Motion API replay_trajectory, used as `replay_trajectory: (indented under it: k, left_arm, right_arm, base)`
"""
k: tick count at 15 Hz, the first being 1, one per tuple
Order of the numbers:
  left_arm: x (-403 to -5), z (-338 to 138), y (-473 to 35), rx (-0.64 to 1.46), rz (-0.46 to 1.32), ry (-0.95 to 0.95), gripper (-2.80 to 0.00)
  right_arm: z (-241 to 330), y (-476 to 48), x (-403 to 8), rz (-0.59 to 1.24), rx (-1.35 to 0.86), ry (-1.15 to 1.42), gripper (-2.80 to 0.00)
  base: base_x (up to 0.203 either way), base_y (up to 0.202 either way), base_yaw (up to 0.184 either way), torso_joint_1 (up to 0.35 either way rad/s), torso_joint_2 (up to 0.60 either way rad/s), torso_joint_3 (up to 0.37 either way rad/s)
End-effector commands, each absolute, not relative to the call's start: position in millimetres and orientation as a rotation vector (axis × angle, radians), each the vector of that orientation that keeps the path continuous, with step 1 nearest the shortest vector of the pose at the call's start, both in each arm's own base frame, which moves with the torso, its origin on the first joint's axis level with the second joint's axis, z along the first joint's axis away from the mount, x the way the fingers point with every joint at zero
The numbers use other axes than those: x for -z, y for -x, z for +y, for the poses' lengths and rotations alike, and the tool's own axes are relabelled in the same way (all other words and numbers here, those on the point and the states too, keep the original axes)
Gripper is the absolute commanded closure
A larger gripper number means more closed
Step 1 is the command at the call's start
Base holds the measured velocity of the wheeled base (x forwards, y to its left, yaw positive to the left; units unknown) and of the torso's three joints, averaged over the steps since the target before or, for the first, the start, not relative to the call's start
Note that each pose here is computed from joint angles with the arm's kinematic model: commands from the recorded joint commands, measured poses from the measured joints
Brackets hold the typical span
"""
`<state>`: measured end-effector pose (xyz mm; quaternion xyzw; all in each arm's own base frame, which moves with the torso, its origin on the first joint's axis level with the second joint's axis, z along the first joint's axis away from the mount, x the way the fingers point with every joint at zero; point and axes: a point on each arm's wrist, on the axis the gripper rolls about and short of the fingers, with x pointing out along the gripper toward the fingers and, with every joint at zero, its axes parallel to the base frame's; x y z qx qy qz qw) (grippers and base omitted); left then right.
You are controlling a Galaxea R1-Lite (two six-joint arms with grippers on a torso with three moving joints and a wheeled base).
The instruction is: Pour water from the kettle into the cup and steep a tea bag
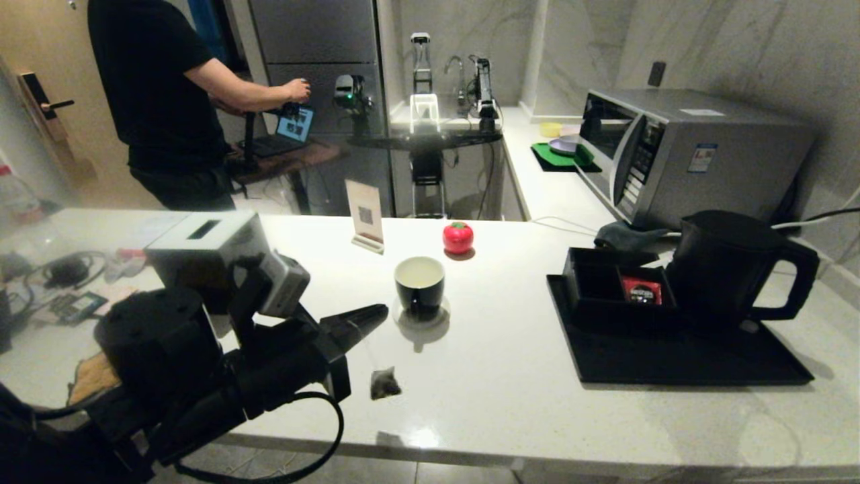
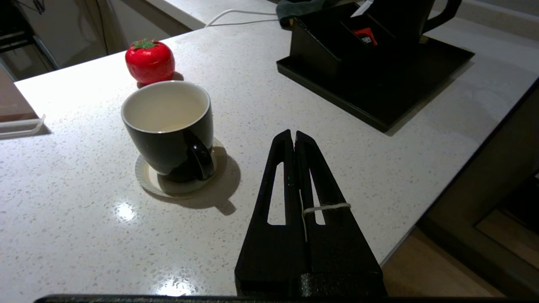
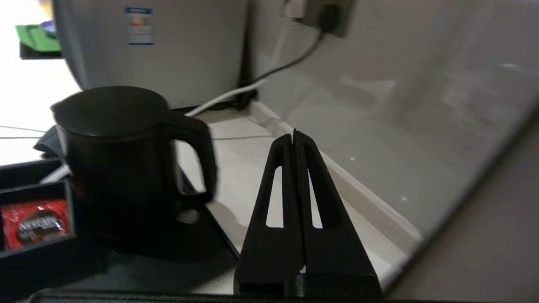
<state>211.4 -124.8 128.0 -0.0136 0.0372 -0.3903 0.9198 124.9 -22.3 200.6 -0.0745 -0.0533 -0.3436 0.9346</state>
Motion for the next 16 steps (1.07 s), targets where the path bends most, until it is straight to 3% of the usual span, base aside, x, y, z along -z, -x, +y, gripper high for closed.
replay_trajectory:
  k: [1, 13, 16]
  left_arm:
    - [-128.1, -125.0, -211.7, 0.804, 0.072, 0.03, 0.0]
    - [-123.6, -123.6, -210.9, 0.797, 0.091, 0.025, 0.0]
    - [-124.7, -123.3, -210.4, 0.797, 0.086, 0.026, 0.0]
  right_arm:
    - [-22.0, -95.2, -196.8, -0.169, 0.726, 0.136, 0.0]
    - [-4.5, -13.8, -134.6, -0.138, 0.24, 0.144, 0.0]
    - [-0.5, 4.2, -107.4, -0.039, 0.057, 0.145, 0.0]
  base:
    - [0.0, 0.0, 0.0, 0.0, 0.0, 0.0]
    - [0.0, 0.0, 0.0, 0.0, 0.0, 0.0]
    - [0.0, 0.0, 0.0, 0.0, 0.0, 0.0]
